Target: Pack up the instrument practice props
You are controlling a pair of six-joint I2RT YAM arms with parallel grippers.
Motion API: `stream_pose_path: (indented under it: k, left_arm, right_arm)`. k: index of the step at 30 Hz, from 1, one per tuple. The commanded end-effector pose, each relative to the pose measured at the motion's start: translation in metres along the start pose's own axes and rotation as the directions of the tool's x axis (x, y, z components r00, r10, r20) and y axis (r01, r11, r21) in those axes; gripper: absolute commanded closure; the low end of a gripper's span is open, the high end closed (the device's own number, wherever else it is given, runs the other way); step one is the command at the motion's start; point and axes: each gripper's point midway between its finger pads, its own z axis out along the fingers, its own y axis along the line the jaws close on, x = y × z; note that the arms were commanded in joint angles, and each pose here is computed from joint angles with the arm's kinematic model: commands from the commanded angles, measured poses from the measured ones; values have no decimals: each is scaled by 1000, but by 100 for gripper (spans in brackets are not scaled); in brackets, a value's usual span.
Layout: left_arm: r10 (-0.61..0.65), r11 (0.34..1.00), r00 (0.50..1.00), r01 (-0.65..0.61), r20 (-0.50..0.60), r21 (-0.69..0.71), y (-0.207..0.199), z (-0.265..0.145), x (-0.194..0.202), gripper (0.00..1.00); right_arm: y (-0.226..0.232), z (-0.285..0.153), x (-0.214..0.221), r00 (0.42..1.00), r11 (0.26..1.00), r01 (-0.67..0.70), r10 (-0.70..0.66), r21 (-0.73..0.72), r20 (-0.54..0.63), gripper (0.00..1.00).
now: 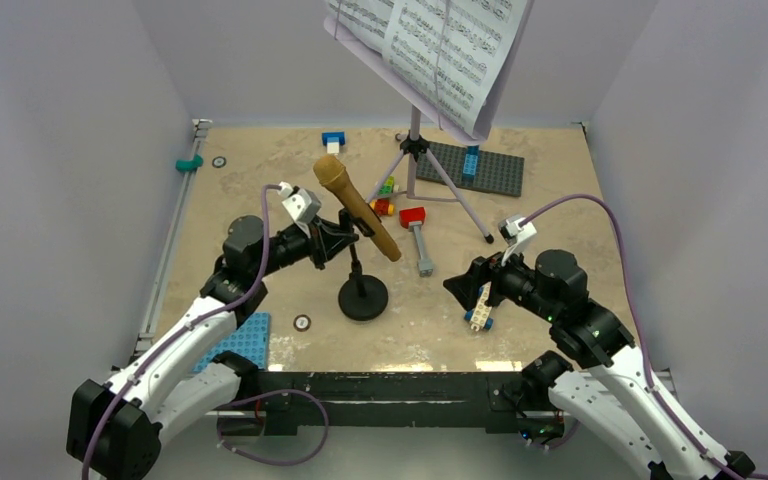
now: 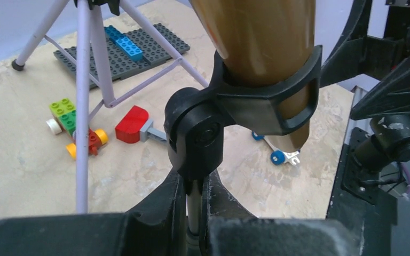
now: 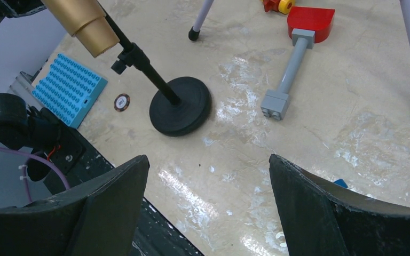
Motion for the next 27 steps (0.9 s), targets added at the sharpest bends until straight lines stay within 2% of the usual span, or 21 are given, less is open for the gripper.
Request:
stream_pose_path:
  k: [1,5,10,13,19,23,27]
  left_arm:
    - [16,999,994,-19,105,27,-10,-4,-27,100]
    - [18,1000,981,-15,191,-15,-10,-12,-40,100]
    - [87,984,958,-39,272,-177,-8,-20,-53,100]
    - [157,949,949,-68,275,-309,-8,-19,-58,100]
    - [186,883,942,-35,281,-469,-17,-11,-69,100]
    - [162,804,949,32,270,-594,-7,-6,-69,100]
    - [137,747,944,101,301,-657,-3,-1,-68,100]
  right_arm:
    - [9,-4,-16,999,999,23,-22,-27,33,12]
    - [9,-4,-16,999,999,21,-20,-26,36,12]
    - [8,-2,-18,998,1000,1,1,-22,57,12]
    - [7,1,-20,997,1000,-16,17,-18,73,13]
    - [5,4,-27,995,999,-37,37,-1,91,13]
    - [3,5,-28,994,999,-44,43,11,98,14]
    - [2,7,-27,994,998,-57,55,15,97,14]
